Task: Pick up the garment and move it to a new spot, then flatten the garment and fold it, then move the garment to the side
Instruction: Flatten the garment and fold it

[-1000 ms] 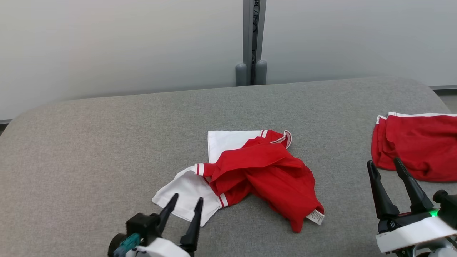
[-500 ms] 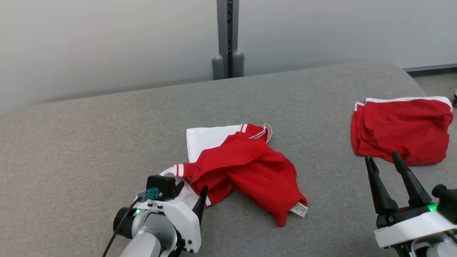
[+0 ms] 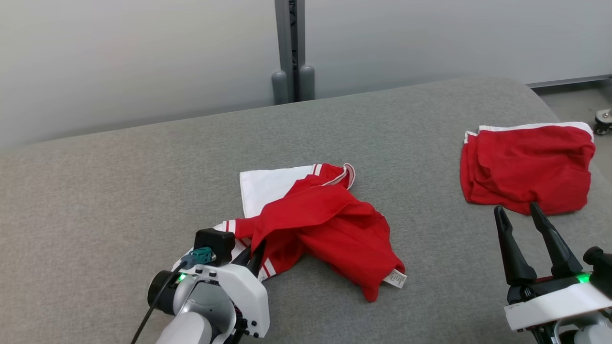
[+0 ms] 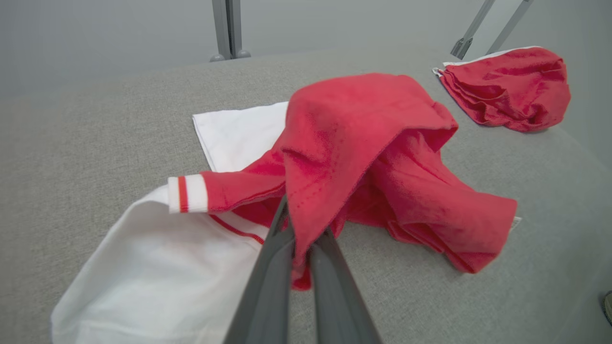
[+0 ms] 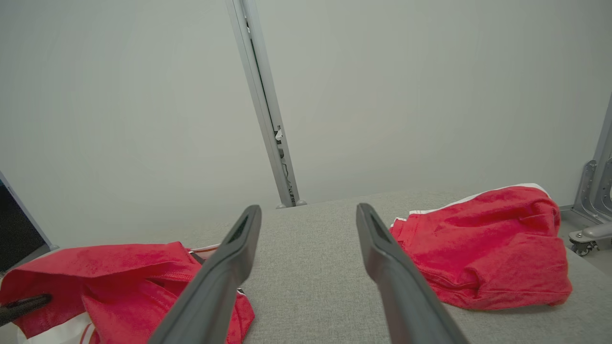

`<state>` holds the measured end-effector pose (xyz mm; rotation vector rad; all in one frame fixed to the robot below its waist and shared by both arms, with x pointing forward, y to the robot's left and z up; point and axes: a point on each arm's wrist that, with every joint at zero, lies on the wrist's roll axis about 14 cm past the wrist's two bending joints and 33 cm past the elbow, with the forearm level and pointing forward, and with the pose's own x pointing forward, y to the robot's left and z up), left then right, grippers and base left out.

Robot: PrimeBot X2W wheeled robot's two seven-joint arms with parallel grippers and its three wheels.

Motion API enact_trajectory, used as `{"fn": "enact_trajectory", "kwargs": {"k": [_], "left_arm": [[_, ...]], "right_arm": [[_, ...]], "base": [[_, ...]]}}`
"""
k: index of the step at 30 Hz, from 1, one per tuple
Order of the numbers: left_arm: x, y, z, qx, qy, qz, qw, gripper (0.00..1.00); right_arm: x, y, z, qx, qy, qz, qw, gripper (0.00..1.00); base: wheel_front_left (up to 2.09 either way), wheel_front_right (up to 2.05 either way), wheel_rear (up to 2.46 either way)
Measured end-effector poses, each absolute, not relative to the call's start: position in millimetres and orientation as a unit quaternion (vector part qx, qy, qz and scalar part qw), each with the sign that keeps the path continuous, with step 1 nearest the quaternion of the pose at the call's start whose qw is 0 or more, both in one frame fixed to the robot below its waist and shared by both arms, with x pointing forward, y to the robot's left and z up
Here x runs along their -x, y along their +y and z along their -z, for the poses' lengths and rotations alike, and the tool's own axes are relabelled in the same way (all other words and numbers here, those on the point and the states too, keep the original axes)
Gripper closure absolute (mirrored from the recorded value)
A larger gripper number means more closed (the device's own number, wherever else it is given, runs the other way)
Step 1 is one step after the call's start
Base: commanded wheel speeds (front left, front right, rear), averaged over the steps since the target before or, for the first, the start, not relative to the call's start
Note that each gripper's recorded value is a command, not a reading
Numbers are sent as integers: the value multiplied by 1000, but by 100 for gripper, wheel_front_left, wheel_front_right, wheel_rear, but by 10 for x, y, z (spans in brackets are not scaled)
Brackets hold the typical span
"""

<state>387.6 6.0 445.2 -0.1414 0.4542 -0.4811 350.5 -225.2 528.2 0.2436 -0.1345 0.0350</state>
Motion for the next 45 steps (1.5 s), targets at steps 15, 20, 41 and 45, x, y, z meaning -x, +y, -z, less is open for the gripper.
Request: {"fn": "enact_trajectory", "kwargs": {"k": [15, 20, 41, 45], "left_arm": [[-4117, 1593, -5192, -14, 128, 84, 988, 100], [-4189, 2093, -5170, -12, 145, 22, 989, 100], [-4190, 2540, -4928, -38, 136, -60, 988, 0], [-4191, 2435, -5280, -53, 71, -52, 995, 0]], "right_arm": [[-3668, -1979, -5285, -128, -64, -58, 988, 0], [-3669, -2005, -5260, -128, -61, -55, 988, 0], [-3690, -2077, -5211, -127, -54, -44, 989, 0], [-3712, -2000, -5222, -130, -54, -55, 988, 0]], "base": [[0, 0, 0], [0, 0, 0], [0, 0, 0], [0, 0, 0]]}}
